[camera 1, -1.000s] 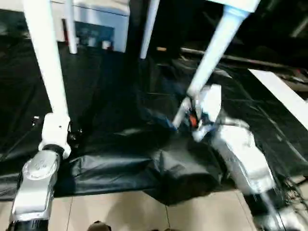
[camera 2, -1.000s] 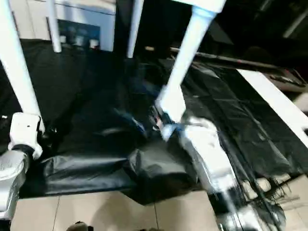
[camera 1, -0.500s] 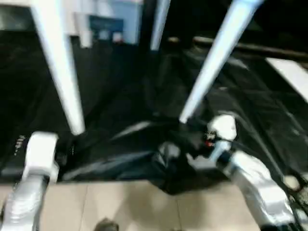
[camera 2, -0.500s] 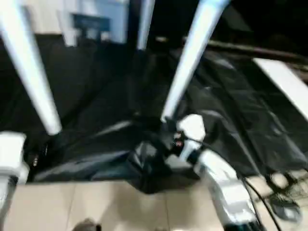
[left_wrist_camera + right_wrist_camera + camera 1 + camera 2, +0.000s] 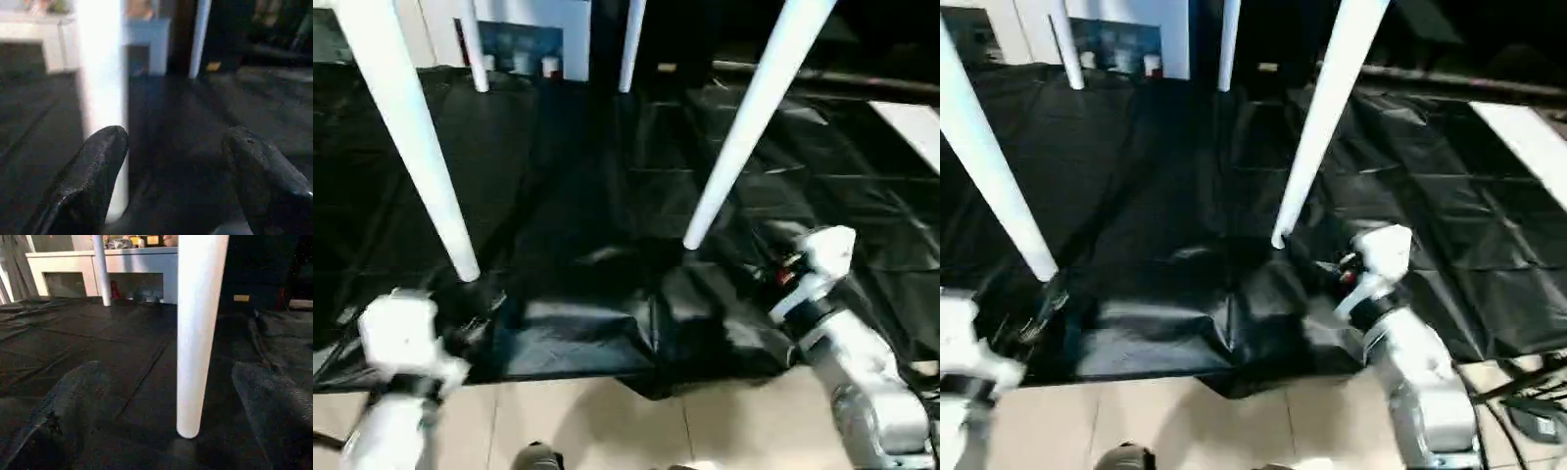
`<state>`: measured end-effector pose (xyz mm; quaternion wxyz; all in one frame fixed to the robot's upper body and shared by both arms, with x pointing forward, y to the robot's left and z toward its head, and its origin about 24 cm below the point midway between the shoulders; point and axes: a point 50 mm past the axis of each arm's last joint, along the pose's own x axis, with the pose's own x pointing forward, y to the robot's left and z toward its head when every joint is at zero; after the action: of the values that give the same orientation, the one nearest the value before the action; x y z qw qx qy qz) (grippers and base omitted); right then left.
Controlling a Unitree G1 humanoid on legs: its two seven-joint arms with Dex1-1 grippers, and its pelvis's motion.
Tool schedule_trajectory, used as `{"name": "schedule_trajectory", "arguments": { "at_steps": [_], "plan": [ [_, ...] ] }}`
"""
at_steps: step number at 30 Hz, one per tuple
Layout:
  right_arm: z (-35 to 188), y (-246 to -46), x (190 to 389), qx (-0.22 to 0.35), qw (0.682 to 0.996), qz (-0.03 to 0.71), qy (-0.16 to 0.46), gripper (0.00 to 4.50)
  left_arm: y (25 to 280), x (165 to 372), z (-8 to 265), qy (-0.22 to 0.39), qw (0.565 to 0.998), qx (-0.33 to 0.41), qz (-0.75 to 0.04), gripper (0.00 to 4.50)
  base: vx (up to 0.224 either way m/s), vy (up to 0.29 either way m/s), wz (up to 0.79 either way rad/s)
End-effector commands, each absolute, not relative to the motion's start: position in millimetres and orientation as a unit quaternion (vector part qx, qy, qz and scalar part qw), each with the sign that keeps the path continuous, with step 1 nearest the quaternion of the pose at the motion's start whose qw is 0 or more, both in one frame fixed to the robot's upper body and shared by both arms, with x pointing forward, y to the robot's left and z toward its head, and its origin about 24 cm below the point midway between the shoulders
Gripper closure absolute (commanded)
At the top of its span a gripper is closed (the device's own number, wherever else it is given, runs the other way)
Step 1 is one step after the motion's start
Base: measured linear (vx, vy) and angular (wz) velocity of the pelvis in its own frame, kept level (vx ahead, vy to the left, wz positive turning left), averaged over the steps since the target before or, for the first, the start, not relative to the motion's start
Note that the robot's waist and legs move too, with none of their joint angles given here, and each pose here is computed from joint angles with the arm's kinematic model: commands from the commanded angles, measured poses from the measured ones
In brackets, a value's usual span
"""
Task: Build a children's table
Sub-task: Flip table
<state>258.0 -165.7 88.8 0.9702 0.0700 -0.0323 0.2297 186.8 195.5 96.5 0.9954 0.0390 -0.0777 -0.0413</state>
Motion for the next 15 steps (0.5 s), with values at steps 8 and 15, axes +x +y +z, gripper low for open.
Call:
{"name": "schedule_trajectory", "arguments": {
  "at_steps": [8,15],
  "plan": [
    [81.3,-172.2,229.2,0.079,0.973,0.218,0.0,0.02,195.8,186.5,90.8,-0.047,0.996,0.06,0.036,0.91,0.0,0.0,0.0],
    [83.1,-178.7,215.8,0.06,0.983,0.172,0.0,0.02,199.4,176.2,84.0,-0.029,0.994,0.065,0.078,0.91,0.0,0.0,0.0]
  ]
}}
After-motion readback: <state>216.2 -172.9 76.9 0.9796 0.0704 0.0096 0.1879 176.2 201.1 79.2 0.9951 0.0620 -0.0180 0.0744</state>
